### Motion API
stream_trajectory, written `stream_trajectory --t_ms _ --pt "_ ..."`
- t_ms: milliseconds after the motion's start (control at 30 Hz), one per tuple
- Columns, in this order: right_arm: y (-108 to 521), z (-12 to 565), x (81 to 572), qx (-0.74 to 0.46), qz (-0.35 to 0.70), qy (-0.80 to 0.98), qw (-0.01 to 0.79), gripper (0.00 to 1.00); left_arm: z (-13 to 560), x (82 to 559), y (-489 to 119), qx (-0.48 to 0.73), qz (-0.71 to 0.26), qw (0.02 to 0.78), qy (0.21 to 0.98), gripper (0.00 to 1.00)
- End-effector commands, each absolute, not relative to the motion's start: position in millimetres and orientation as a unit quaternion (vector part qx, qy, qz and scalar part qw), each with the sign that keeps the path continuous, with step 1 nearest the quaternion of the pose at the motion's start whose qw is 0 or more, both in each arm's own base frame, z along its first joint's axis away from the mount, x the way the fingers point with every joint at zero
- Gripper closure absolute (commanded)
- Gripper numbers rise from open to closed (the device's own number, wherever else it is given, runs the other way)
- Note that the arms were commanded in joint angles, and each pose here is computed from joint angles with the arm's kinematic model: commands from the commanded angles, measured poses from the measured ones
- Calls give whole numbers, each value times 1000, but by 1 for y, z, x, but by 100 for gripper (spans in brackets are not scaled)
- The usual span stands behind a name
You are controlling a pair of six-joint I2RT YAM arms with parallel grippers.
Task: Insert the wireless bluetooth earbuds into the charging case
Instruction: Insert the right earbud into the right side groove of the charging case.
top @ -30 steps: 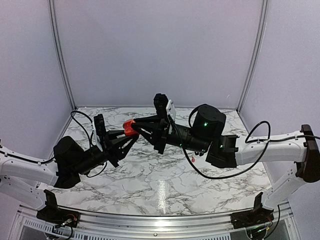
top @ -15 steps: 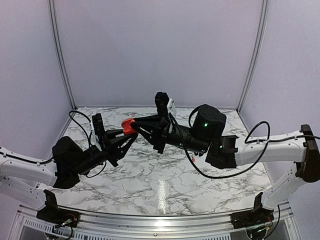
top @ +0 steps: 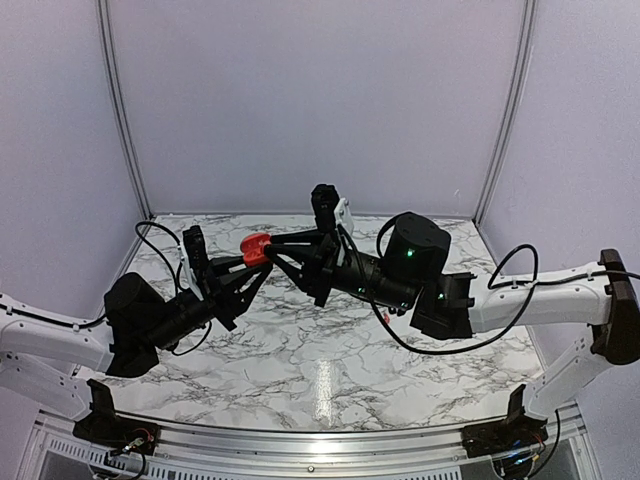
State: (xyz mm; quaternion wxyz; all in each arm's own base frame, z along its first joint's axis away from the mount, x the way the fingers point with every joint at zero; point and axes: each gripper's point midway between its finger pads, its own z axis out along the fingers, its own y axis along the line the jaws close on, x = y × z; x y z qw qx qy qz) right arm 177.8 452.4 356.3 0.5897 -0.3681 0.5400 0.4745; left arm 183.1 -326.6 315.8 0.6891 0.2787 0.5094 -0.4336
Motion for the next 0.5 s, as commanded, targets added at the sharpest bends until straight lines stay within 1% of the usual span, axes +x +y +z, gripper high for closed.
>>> stream_trajectory --t_ms 0,100,167,333,467 --pt "453 344 182 -367 458 564 581 77 340 176 -318 268 -447 711 472 100" --pt "453 346 182 -369 453 564 584 76 339 174 -320 273 -451 707 471 100" --pt "452 348 182 -371 452 562 585 73 338 174 -320 274 -451 706 472 100" --pt "445 361 175 -384 450 543 597 60 333 174 -321 276 -454 700 478 100" --pt "435 373 168 -393 447 528 606 55 329 171 -324 288 -457 692 480 100"
